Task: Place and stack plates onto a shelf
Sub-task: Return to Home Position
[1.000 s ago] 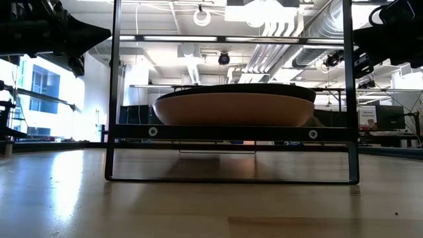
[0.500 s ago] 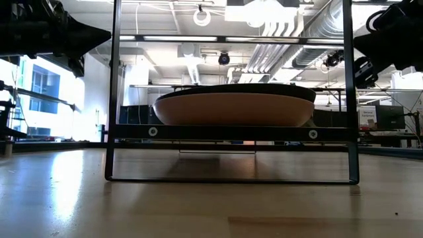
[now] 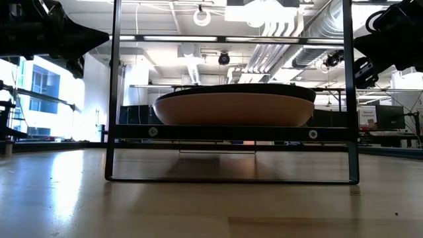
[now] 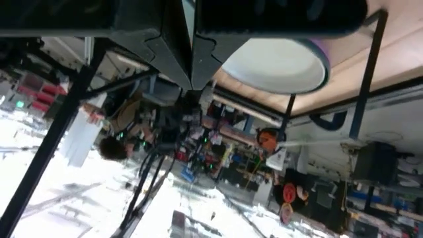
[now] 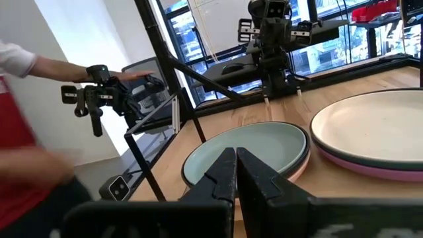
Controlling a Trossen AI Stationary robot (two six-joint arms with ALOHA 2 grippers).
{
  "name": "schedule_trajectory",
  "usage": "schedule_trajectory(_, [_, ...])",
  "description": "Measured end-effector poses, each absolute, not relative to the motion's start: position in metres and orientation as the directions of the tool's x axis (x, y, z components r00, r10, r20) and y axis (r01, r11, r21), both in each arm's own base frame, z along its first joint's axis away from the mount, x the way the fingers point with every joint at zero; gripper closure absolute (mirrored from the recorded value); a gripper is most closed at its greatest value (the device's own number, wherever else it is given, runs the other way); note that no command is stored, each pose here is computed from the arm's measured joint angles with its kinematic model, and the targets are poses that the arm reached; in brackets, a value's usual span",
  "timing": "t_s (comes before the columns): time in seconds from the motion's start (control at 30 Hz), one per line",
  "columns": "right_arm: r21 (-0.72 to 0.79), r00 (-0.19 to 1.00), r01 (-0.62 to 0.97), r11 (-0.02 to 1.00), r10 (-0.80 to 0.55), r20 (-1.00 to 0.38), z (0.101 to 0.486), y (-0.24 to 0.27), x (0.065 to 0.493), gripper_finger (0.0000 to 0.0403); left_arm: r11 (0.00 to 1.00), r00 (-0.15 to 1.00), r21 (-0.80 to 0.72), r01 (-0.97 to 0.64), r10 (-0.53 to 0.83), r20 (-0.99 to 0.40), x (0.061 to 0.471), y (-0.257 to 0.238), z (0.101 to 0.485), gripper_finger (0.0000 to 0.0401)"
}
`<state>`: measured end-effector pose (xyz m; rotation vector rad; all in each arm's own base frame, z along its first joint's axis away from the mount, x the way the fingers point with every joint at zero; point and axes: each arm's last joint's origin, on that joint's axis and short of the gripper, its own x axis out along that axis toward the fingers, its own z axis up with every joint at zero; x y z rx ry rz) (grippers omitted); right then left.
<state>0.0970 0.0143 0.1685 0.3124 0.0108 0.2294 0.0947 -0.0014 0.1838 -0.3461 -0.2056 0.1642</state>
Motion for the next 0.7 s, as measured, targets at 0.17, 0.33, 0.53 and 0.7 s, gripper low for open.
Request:
schedule_trajectory(0.17, [0.306, 0.974, -0.222, 0.926, 0.225, 0.025, 0.168, 0.014, 0.097, 0.0402, 0.930, 0.970, -0.349, -0.118, 0.183, 0.158, 0.095, -0.002, 0.182, 0.0401])
schedule_trajectory(0.33, [0.306, 0.974, -0.222, 0.926, 0.226, 0.024, 0.168, 0.014, 0.097, 0.0402, 0.982, 0.988, -0.121, -0.145, 0.151, 0.042, 0.097, -0.002, 0.171, 0.0401])
schedule_trajectory(0.53, [0.306, 0.974, -0.222, 0.926, 0.226, 0.024, 0.168, 0.014, 0.097, 0.0402, 0.996, 0.997, -0.048, -0.072, 0.073, 0.037, 0.097, -0.004, 0.170, 0.0401])
schedule_trajectory(0.7, [0.306, 0.974, -0.222, 0.926, 0.226, 0.024, 0.168, 0.014, 0.097, 0.0402, 0.982, 0.998, -0.185, -0.046, 0.055, 0.043, 0.097, -0.004, 0.171, 0.0401])
